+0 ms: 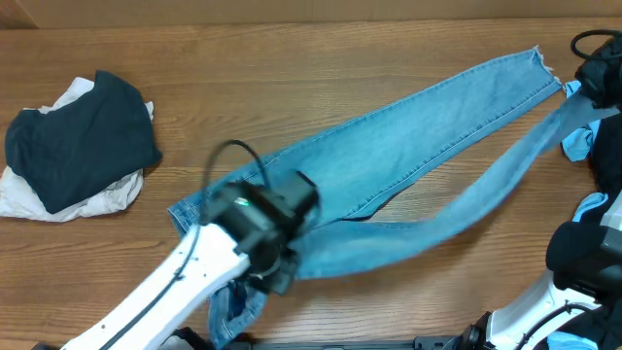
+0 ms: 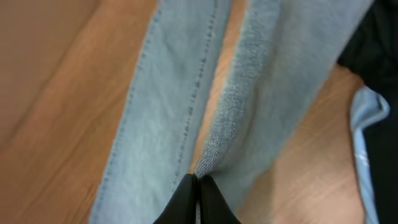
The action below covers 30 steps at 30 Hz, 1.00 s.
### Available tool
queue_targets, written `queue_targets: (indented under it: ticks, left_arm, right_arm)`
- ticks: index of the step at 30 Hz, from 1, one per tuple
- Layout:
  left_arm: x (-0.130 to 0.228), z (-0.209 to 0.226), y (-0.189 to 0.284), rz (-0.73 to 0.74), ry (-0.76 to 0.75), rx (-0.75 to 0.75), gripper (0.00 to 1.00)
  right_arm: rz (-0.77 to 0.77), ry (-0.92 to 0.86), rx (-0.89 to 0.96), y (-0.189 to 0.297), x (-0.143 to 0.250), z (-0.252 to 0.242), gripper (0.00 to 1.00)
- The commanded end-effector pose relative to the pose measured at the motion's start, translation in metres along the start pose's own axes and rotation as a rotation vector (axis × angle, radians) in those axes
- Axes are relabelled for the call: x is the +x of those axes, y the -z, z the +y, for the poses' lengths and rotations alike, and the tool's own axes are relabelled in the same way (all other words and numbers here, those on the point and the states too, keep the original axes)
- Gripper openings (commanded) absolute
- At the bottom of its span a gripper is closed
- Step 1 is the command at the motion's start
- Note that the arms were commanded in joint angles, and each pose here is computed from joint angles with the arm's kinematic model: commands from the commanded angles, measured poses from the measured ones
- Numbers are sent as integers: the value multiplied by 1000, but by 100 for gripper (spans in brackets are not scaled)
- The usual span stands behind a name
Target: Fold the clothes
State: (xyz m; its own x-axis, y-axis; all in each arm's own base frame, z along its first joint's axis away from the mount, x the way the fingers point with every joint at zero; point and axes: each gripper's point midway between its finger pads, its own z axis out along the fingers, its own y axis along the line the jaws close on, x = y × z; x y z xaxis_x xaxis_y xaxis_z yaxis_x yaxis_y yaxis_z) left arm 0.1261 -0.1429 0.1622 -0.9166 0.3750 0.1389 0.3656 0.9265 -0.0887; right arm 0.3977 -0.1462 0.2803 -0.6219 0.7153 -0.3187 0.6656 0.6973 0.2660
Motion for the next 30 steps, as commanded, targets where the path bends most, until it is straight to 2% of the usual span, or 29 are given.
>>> queue_targets:
  ticks: [1, 4, 6, 11, 14, 16, 20, 25, 30]
  left_arm:
    - [-23, 45, 12, -91, 161, -17, 6]
    - [-51, 84, 15, -172, 283, 3, 9]
    - [-70, 100, 16, -228, 295, 43, 11]
    - [-115, 116, 7, -313, 216, 108, 18]
    - [-137, 117, -5, -324, 182, 127, 18]
    - [-152, 122, -14, -336, 180, 116, 14]
    - [-180, 139, -19, -408, 194, 53, 16]
    - [-191, 149, -22, -432, 200, 10, 17]
    - [-189, 157, -22, -427, 210, -34, 17]
  right_arm:
    - [-87, 32, -75, 13, -11, 25, 4]
    - [-109, 25, -104, -5, -23, 42, 4]
    - [-109, 21, -113, -23, -30, 51, 4]
    - [-85, 2, -113, -79, -44, 60, 4]
    - [-83, 4, -126, -105, -51, 65, 4]
    - [-87, 5, -131, -120, -57, 67, 4]
    - [-100, 8, -143, -138, -64, 70, 4]
    - [-84, 8, -132, -150, -61, 69, 4]
    - [-108, -3, -127, -139, -70, 59, 4]
